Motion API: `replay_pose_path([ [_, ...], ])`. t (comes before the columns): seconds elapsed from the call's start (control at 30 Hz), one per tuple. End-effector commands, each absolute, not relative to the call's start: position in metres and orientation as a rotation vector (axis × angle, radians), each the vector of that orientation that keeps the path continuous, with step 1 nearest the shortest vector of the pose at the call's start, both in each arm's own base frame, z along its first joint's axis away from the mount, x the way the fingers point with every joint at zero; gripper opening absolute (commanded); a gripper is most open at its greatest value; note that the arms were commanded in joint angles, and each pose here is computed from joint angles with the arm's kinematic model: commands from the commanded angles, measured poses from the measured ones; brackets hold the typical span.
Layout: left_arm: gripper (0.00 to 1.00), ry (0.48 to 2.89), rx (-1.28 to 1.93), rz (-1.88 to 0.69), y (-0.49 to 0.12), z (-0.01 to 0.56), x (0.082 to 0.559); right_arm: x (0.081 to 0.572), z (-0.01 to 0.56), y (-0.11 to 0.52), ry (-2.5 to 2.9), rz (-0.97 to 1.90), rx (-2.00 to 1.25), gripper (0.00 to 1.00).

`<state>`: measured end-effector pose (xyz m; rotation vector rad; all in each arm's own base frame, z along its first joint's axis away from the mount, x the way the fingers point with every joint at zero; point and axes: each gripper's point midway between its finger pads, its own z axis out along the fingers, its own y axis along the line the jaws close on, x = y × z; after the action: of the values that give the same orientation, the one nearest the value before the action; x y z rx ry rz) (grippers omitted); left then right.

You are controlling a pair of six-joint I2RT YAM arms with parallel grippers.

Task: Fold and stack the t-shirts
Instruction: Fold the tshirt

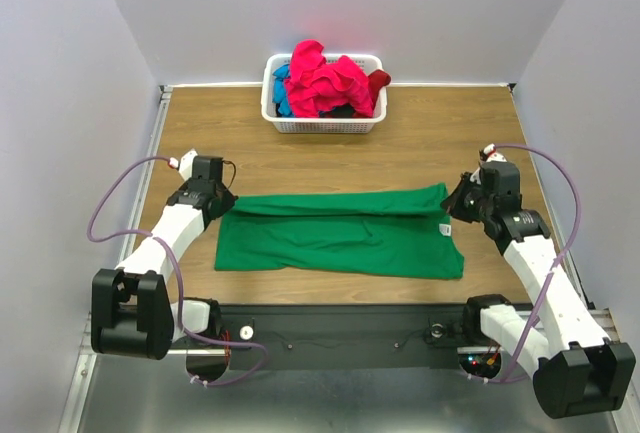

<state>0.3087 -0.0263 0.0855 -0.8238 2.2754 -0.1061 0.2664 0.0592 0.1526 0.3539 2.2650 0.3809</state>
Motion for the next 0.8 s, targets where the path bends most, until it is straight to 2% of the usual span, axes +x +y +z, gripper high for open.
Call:
replay_pose_path([
  [0.0,0.00,2.269,-0.846,-0.118,-0.026,0.079,0.297,0.260,0.151,0.051,2.257,0.332,0.417,0.00],
  [0.1,0.00,2.297,-0.856,-0.150,-0.031,0.067,0.289,0.249,0.134,0.050,2.307,0.329,0.462,0.01],
  [0.13,0.03,2.306,-0.863,-0.155,-0.032,0.064,0.286,0.243,0.128,0.052,2.325,0.340,0.495,0.05],
  [0.17,0.10,2.309,-0.881,-0.156,-0.032,0.061,0.283,0.238,0.122,0.053,2.340,0.351,0.524,0.07],
  [0.2,0.21,2.330,-0.907,-0.138,-0.031,0.053,0.275,0.234,0.118,0.055,2.351,0.371,0.554,0.09],
  [0.23,0.41,2.326,-0.940,-0.117,-0.028,0.051,0.270,0.226,0.113,0.056,2.374,0.383,0.600,0.19],
  [0.27,0.50,2.322,-0.971,-0.110,-0.026,0.051,0.267,0.222,0.118,0.060,2.357,0.420,0.652,0.24],
  [0.33,0.66,2.304,-0.997,-0.111,-0.025,0.057,0.261,0.210,0.120,0.062,2.377,0.441,0.691,0.26],
  [0.37,0.98,2.286,-1.008,-0.106,-0.023,0.062,0.261,0.206,0.129,0.062,2.344,0.459,0.704,0.31],
  [0.4,0.98,2.274,-1.032,-0.099,-0.021,0.067,0.258,0.202,0.132,0.059,2.334,0.450,0.726,0.41],
  [0.43,0.98,2.234,-1.042,-0.093,-0.017,0.077,0.258,0.194,0.133,0.057,2.338,0.441,0.743,0.63],
  [0.63,0.99,2.165,-0.975,-0.208,-0.027,0.119,0.273,0.206,0.163,0.056,2.226,0.467,0.717,1.00],
  [0.77,0.98,2.178,-0.914,-0.307,-0.047,0.125,0.286,0.231,0.164,0.099,2.288,0.724,0.499,1.00],
])
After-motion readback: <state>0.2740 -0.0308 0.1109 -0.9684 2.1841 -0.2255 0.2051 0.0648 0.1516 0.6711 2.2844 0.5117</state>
